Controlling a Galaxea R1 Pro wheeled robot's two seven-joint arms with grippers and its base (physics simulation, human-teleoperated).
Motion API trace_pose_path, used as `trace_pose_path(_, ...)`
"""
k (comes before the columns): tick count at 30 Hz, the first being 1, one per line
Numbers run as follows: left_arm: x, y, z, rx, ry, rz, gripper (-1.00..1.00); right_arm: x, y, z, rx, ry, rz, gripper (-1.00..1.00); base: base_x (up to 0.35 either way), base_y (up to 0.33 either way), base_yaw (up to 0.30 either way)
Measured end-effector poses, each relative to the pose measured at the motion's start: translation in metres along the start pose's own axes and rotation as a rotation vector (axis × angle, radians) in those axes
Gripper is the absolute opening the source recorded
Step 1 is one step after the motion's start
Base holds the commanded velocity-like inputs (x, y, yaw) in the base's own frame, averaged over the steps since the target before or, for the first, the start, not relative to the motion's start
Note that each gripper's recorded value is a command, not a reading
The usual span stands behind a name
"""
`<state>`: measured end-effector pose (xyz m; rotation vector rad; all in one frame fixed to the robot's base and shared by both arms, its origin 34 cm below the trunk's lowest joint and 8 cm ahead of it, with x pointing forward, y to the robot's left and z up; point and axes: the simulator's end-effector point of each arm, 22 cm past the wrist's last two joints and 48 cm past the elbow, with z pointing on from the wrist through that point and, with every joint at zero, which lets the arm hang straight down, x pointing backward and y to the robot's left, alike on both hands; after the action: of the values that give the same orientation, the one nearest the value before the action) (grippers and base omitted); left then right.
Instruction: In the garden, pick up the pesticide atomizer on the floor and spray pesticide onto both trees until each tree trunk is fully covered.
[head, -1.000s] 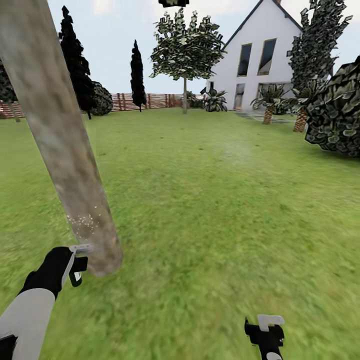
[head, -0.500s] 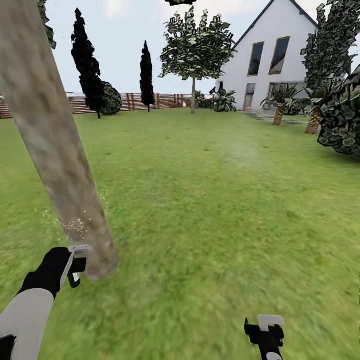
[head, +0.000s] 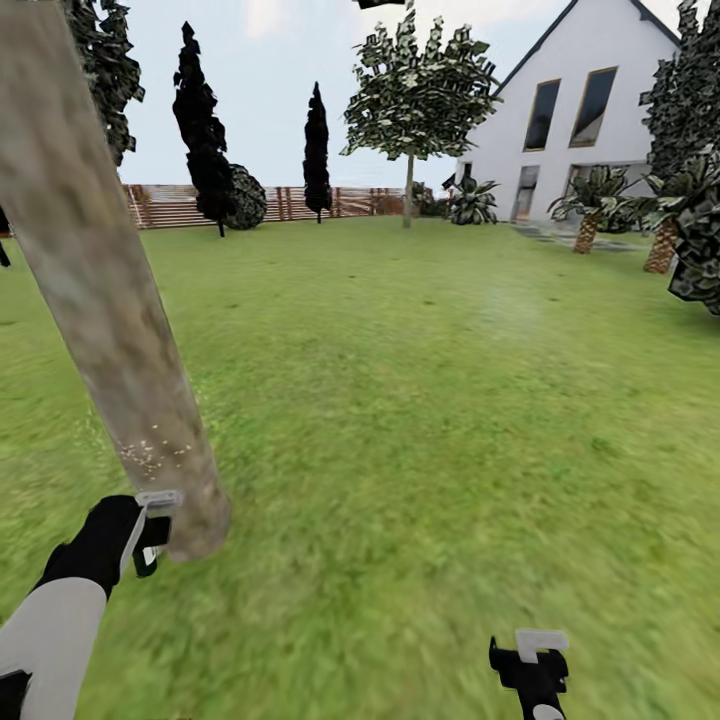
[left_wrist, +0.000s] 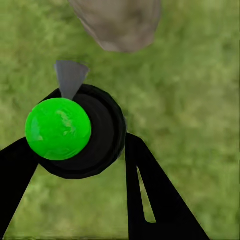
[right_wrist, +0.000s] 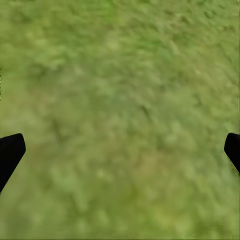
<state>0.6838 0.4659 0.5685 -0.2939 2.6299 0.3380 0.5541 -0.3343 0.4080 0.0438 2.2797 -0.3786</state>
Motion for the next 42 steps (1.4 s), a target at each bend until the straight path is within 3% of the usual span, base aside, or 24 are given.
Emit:
trace_pose_path(4, 0.0062, 0.0113, 0.0018, -0.053, 0.008, 0.002, -1.00, 0.0001, 0.0000, 0.0000, 0.000, 0.000, 0.000, 1.00, 0.116, -0.260, 0.275)
trace_pose_path(10, 0.0074, 0.0065, 0.0020, -0.039, 0.011, -0.007, -1.00, 0.0000, -0.0001, 0.0000, 0.000, 0.000, 0.000, 1.00, 0.117, -0.261, 0.223)
trace_pose_path(28, 0.0074, 0.0050, 0.0017, -0.043, 0.011, -0.006, -1.00, 0.0001, -0.0023, 0.0004, 0.002, -0.001, -0.003, 1.00, 0.184, -0.243, 0.008)
trace_pose_path(42, 0.0050, 0.0048, 0.0005, -0.043, 0.005, -0.007, -1.00, 0.0001, -0.0017, 0.0003, 0.002, 0.000, -0.002, 1.00, 0.161, -0.242, 0.255)
